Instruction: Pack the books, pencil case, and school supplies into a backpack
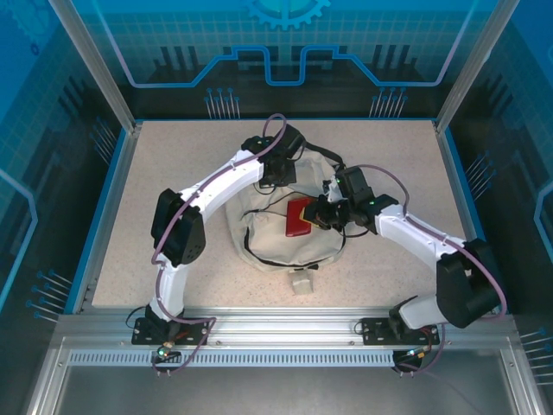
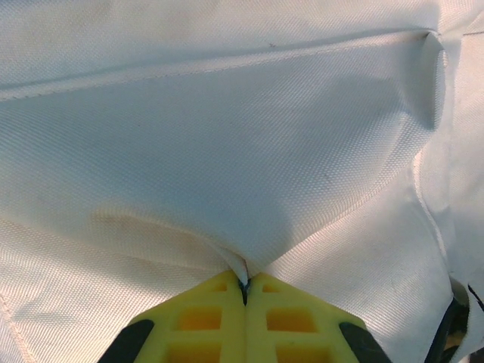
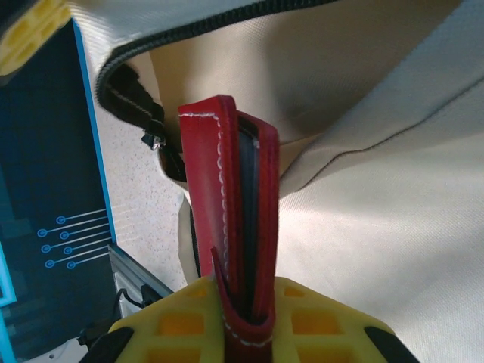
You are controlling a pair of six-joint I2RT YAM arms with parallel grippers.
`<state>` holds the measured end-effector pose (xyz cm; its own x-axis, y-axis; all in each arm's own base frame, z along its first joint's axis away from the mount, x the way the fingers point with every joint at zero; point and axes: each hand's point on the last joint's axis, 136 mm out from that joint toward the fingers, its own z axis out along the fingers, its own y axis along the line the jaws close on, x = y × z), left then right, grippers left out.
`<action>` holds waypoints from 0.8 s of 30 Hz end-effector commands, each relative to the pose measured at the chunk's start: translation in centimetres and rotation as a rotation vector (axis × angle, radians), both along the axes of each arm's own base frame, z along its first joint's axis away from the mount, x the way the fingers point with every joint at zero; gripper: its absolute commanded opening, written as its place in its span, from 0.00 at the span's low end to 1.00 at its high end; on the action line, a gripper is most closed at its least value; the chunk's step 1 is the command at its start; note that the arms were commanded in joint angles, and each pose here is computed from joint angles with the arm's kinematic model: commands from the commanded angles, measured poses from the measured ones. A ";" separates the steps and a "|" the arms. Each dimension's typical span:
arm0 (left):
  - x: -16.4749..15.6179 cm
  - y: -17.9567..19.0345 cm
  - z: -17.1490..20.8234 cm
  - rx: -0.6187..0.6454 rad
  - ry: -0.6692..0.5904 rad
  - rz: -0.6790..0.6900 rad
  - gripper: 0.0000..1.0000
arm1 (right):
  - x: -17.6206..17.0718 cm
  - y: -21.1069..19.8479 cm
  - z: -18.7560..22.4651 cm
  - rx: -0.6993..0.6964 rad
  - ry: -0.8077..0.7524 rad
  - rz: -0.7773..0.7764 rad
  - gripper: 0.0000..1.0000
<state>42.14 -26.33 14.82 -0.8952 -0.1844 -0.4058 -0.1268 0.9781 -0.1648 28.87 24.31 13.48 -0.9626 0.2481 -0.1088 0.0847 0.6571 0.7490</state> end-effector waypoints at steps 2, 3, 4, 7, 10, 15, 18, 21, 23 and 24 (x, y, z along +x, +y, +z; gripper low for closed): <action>0.3 -1.0 3.2 -0.094 -0.064 -0.028 0.00 | 3.3 0.4 1.0 0.067 -0.008 -0.105 0.13; 0.3 -1.1 3.1 -0.098 -0.060 -0.030 0.00 | 4.0 0.0 0.6 0.064 -0.003 -0.155 0.14; 0.3 -1.2 3.0 -0.099 -0.057 -0.029 0.00 | 4.8 -0.3 0.2 0.064 0.004 -0.210 0.14; 0.3 -1.1 2.5 -0.104 -0.043 -0.026 0.00 | 7.2 0.0 -0.1 0.130 -0.017 -0.329 0.13; 0.3 -1.0 1.9 -0.110 -0.026 -0.018 0.00 | 9.2 0.8 -0.5 0.174 -0.019 -0.415 0.13; 0.4 -0.8 1.2 -0.138 0.000 -0.003 0.00 | 11.0 2.1 -1.9 0.224 0.011 -0.499 0.23; 0.5 -0.5 1.1 -0.144 0.006 0.002 0.00 | 10.3 3.5 -2.0 0.230 0.040 -0.428 0.35; 0.5 -0.3 1.0 -0.143 0.008 0.004 0.00 | 7.9 3.1 -2.7 0.167 0.087 -0.385 0.43; 0.5 -0.1 0.9 -0.142 0.006 0.006 0.00 | 6.5 2.7 -2.4 0.159 0.087 -0.348 0.43; 0.5 -0.1 0.9 -0.142 0.006 0.008 0.00 | 5.8 2.7 -2.4 0.144 0.097 -0.328 0.42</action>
<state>43.09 -26.04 13.92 -0.9029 -0.2255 -0.3660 -0.1411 0.9596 -0.2433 37.02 26.97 10.78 -0.7980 0.6017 0.0333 0.3578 0.4287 0.8296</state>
